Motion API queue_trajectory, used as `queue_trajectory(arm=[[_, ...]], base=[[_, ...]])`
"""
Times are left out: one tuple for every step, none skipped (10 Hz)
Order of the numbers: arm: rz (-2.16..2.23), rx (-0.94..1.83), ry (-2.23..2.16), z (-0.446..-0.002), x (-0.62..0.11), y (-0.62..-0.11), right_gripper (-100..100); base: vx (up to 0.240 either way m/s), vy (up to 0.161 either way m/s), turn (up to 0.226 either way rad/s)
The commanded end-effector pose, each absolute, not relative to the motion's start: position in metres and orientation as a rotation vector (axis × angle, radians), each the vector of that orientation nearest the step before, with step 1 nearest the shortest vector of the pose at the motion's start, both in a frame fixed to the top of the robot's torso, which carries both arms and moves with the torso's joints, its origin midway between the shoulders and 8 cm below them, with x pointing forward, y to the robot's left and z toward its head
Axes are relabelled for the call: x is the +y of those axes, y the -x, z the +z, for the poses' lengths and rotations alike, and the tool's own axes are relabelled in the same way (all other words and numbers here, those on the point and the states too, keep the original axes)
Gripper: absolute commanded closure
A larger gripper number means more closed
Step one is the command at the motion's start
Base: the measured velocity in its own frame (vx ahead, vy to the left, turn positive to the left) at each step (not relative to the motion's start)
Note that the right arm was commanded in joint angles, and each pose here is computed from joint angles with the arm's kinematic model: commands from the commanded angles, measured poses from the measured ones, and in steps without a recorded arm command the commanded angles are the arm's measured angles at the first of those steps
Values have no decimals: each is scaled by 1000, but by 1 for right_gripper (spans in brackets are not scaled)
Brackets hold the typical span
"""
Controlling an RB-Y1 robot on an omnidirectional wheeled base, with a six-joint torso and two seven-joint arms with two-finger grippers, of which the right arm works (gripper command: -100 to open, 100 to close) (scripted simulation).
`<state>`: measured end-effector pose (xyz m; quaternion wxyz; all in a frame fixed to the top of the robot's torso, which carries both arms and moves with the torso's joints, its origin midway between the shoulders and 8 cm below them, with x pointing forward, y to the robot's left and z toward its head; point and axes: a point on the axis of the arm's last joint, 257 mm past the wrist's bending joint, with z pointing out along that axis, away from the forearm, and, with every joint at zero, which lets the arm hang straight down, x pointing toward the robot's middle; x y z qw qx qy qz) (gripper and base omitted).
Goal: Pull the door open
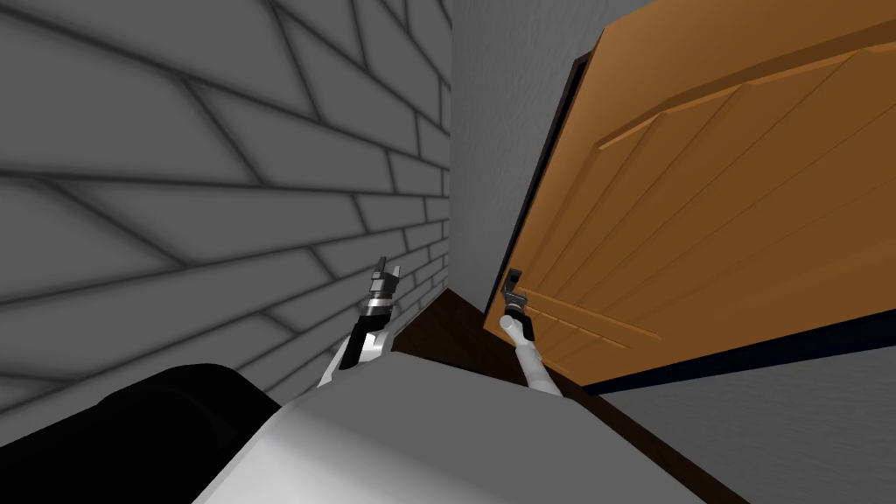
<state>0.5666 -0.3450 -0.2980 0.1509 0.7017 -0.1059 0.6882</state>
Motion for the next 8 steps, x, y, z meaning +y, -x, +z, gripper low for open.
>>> queue_trajectory(arm=[[2006,-359,-2017,-297,-343,-566,-100],[2017,-379,-2017,-296,-342,-566,-100],[2008,-362,-2017,-297,-343,-566,-100],[1998,-383,-2008,-298,-365,-560,-100],[1995,-388,-2005,-299,-372,-559,-100],[1987,-399,-1998,-300,-387,-554,-100],[1980,-412,-1991,-300,-404,-550,-100],[1980,-412,-1991,-300,-404,-550,-100]], base=[[-67,-30,38],[-71,-41,32],[-32,-19,7],[67,19,114],[124,38,132],[158,28,95],[189,21,117],[125,12,46]])
